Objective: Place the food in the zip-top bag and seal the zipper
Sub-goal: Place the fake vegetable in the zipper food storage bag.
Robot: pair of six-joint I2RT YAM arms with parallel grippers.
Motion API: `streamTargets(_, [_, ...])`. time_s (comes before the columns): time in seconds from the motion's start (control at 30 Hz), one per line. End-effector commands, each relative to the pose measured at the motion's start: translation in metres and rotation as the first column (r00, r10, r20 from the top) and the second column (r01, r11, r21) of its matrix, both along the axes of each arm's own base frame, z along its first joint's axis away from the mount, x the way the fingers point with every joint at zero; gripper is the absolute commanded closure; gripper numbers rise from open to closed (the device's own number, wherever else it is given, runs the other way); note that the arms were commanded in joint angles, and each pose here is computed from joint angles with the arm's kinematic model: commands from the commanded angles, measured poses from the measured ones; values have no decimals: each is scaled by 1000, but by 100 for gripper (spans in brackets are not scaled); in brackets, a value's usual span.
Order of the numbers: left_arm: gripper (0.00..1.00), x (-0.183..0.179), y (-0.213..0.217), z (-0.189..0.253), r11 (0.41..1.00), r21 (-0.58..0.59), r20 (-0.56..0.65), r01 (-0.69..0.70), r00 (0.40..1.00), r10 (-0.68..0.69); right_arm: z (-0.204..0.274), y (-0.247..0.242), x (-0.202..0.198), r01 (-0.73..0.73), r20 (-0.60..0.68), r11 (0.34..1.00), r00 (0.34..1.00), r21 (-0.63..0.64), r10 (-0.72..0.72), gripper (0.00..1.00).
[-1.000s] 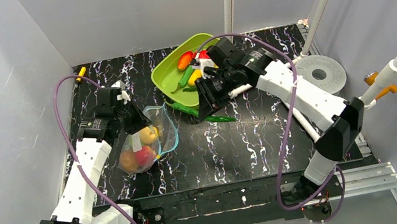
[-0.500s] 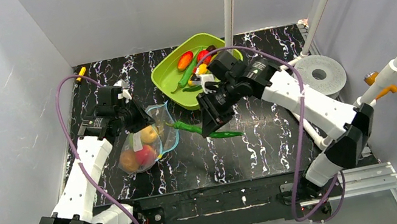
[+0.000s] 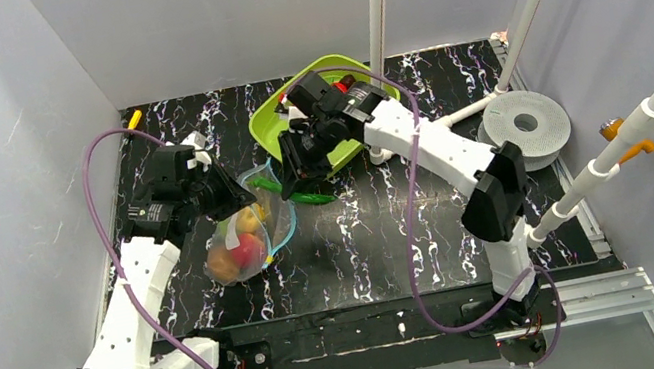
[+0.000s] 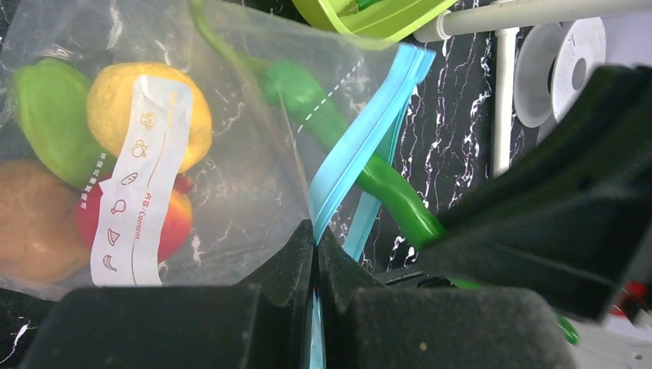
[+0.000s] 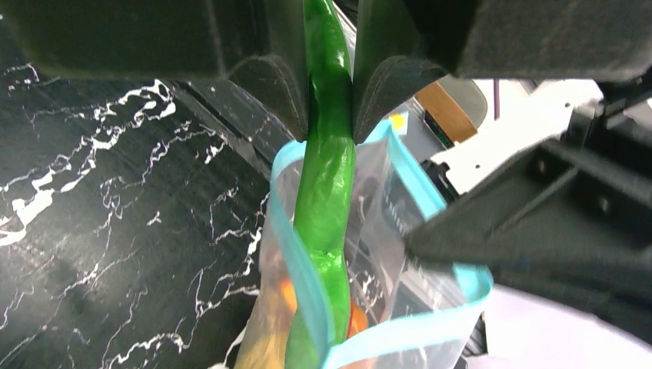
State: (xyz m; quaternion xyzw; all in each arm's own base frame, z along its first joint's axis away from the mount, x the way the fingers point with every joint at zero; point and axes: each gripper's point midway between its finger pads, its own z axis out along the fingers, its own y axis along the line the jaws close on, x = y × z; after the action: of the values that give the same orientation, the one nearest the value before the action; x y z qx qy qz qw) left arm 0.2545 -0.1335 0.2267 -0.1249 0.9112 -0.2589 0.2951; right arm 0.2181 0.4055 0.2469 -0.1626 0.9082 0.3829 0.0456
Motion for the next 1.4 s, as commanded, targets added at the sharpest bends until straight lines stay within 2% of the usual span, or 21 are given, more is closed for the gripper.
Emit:
streamTargets(0.0, [100,-8,-5,15,998,-54,19,17,1000,-16,11,26,28,72,65,996,995,57,-75,95])
streamTargets(0.07, [100,-8,-7,17,998,-60,22,22,1000,-21,11,32,38,96,91,994,991,59,-101,91])
streamTargets(0.17, [100,-8,-7,19,998,-62,26,20,999,-19,7,39,47,94,120,994,988,51,-100,78])
streamTargets(0.4, [100,-7,-5,16,999,-52,20,13,1000,-12,0,34,33,-22,127,998,992,51,15,41])
streamTargets(0.57, [100,-4,-7,14,998,-54,12,17,1000,-17,-6,7,21,-83,182,996,979,-29,87,33])
streamTargets(0.63, [100,-3,-9,13,998,-65,5,19,1000,-19,-5,-3,12,-117,178,992,976,-48,124,34])
streamTargets(0.87, [100,-1,-10,9,997,-69,-1,20,1000,-20,-14,-16,-9,-208,167,975,961,-76,219,44])
streamTargets(1.0, [100,-1,-11,10,997,-72,0,22,1000,-22,-15,-10,-8,-216,171,971,958,-102,231,62])
streamTargets(1.03, [100,-1,-11,10,997,-71,0,23,1000,-23,-16,-8,-8,-213,181,971,956,-106,230,64])
streamTargets(1.2, [100,-4,-9,9,998,-68,-2,19,1000,-20,-23,-1,-17,-230,135,969,961,-89,240,61])
streamTargets(1.37, [100,-3,-11,9,997,-73,-9,24,1000,-25,-29,10,-18,-232,121,970,963,-78,240,62])
